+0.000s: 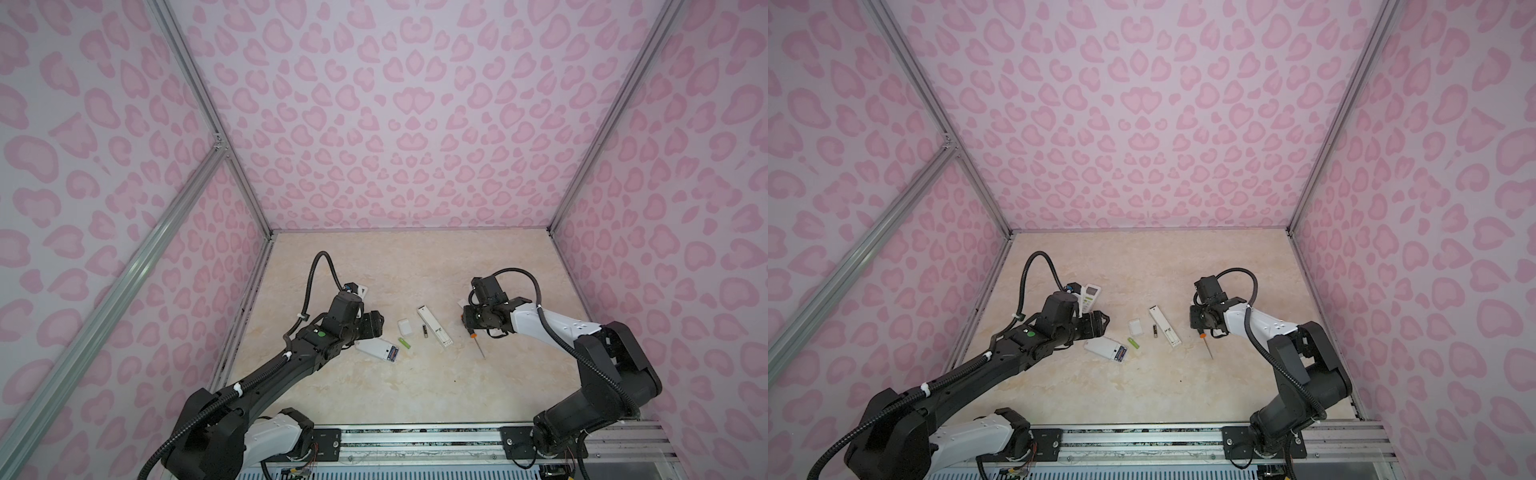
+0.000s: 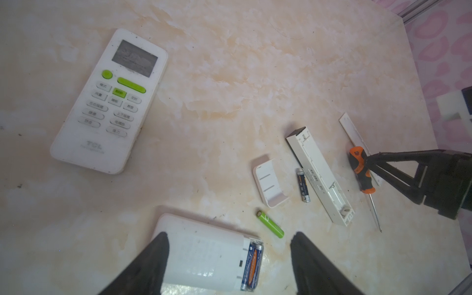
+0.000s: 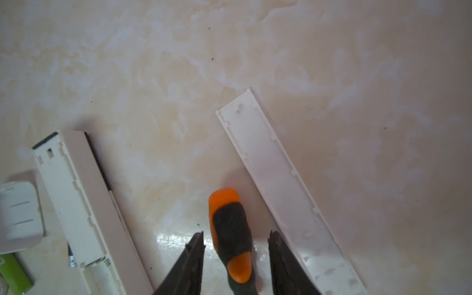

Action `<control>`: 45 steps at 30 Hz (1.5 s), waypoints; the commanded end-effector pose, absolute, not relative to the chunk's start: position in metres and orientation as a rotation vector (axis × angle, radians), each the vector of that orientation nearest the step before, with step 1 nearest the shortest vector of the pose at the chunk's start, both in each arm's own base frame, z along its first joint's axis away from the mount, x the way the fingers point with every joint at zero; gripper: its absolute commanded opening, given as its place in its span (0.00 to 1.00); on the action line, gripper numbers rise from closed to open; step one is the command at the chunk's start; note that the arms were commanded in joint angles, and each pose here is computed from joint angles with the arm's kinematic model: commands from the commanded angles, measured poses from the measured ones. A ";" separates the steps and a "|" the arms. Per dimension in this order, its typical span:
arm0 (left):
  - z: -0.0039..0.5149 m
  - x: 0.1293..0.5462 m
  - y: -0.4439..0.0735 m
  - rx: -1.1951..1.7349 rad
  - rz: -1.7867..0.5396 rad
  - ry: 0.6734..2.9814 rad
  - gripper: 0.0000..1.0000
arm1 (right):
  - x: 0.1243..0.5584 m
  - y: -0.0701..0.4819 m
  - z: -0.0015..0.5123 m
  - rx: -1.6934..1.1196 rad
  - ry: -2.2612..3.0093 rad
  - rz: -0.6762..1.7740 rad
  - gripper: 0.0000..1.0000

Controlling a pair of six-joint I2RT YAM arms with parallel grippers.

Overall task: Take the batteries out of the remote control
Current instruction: 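Lift the screwdriver with the right gripper toward the remote in the left gripper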

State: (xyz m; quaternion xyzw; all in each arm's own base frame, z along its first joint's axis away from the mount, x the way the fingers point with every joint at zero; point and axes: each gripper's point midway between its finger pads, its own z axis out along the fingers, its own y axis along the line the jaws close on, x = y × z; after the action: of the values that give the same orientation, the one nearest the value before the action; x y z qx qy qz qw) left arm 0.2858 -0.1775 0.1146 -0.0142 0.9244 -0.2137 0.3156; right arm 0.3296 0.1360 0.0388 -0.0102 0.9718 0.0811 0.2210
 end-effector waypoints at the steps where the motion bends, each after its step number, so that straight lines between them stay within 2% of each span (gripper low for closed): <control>1: 0.118 0.287 -0.180 -0.036 -0.575 2.424 0.78 | 0.322 0.136 0.026 -0.031 2.735 0.217 0.42; 9: 0.126 0.285 -0.189 0.040 -0.559 2.398 0.78 | 0.318 0.147 0.008 -0.059 2.797 0.226 0.31; 13: 0.135 0.280 -0.207 0.135 -0.557 2.352 0.78 | 0.316 0.150 0.004 -0.098 2.806 0.196 0.20; 19: 0.158 0.267 -0.235 0.318 -0.451 2.226 0.87 | 0.320 0.155 0.020 -0.098 2.754 0.218 0.05; 22: 0.166 0.260 -0.250 0.383 -0.526 2.185 0.98 | 0.326 0.156 0.039 -0.076 2.688 0.248 0.02; 23: 0.171 0.258 -0.255 0.397 -0.570 2.178 0.99 | 0.328 0.158 0.046 -0.070 2.666 0.263 0.01; 28: 0.195 0.250 -0.273 0.438 -0.708 2.139 0.95 | 0.337 0.168 0.084 -0.024 2.532 0.364 0.00; 35: 0.219 0.238 -0.294 0.499 -0.902 2.023 1.00 | 0.340 0.194 0.137 -0.019 2.367 0.576 0.00; 42: 0.223 0.229 -0.317 0.474 -1.135 1.987 0.91 | 0.334 0.226 0.192 -0.035 2.150 0.849 0.00; 45: 0.222 0.225 -0.327 0.476 -1.215 2.002 0.83 | 0.331 0.236 0.213 -0.013 2.027 0.979 0.00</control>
State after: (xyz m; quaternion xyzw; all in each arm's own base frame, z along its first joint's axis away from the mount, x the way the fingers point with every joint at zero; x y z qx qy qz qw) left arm 0.2296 -0.3127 0.2012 0.1863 0.8092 -0.4157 0.3711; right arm 0.3260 0.2191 0.1766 -0.0121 0.8645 0.3157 0.3909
